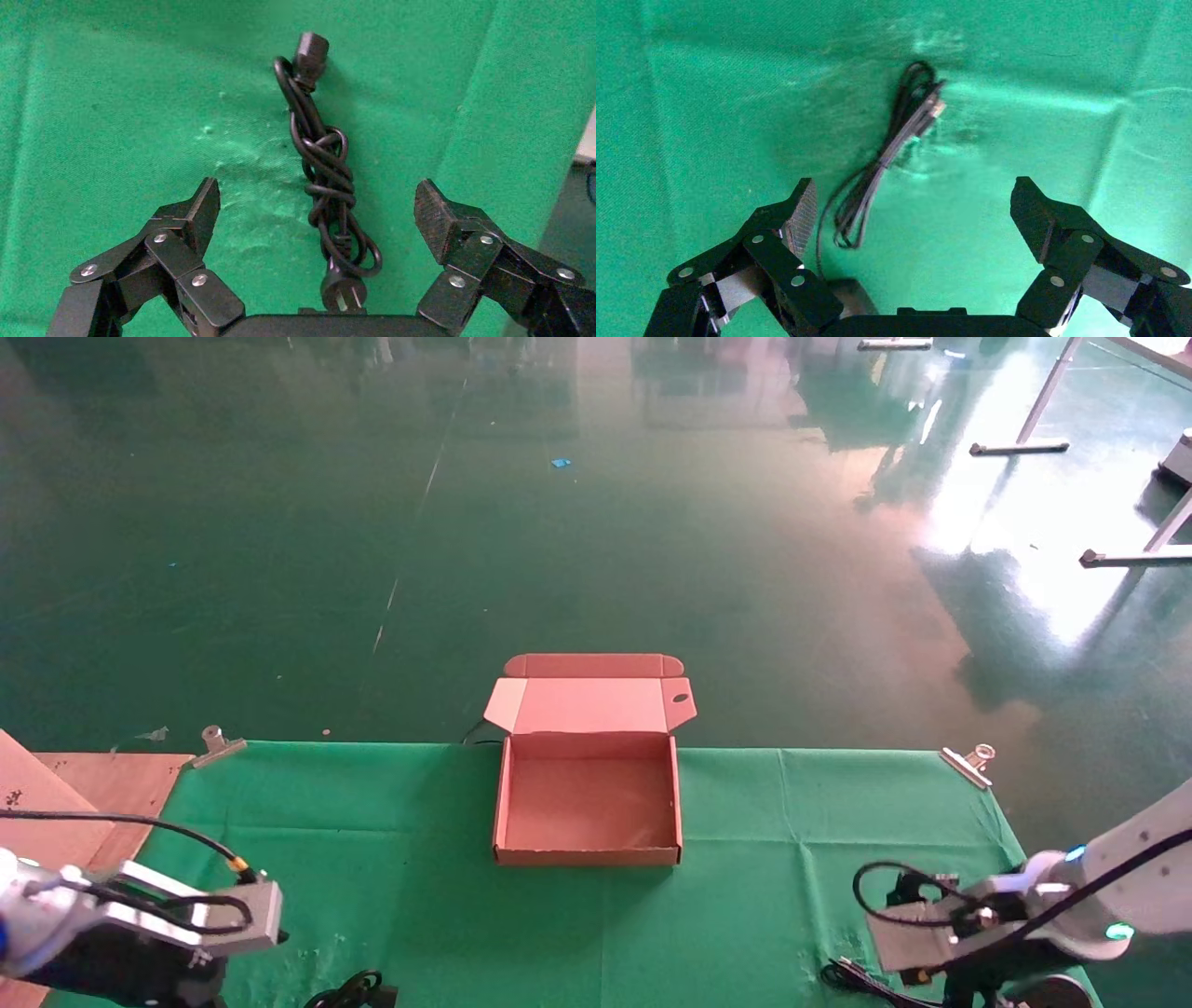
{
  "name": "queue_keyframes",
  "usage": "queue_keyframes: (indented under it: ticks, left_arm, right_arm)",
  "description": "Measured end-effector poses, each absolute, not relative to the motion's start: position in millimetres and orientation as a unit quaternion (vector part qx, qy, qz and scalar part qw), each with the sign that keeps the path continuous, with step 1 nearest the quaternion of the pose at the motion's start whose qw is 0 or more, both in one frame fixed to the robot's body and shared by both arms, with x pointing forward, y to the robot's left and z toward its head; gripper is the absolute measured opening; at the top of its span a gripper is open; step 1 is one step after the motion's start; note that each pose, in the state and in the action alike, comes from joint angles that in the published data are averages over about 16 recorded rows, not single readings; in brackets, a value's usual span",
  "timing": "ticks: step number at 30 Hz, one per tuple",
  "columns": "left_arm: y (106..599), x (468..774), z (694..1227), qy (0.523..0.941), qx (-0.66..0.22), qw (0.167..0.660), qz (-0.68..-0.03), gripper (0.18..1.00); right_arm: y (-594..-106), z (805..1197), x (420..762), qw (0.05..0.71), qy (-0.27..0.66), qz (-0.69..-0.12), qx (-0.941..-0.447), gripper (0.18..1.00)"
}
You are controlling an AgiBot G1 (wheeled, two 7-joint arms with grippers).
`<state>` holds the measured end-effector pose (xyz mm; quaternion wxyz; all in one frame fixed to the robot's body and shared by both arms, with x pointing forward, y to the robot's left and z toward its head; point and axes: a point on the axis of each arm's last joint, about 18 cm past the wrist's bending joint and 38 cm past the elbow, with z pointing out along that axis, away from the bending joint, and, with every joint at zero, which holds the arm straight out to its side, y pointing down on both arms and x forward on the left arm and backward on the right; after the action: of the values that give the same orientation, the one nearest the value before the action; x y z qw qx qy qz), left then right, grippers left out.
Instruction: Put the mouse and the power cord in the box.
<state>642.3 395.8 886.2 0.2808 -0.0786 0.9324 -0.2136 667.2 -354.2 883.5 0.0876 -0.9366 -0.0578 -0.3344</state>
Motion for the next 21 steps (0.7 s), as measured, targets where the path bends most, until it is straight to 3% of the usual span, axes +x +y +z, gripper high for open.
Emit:
queue_keyframes:
  ticks: [21]
  left_arm:
    - [402, 670, 847, 0.937, -0.124, 0.277, -0.175, 1.001]
  right_arm:
    - [-369, 842, 694, 0.070, -0.052, -0.323, -0.942, 1.001]
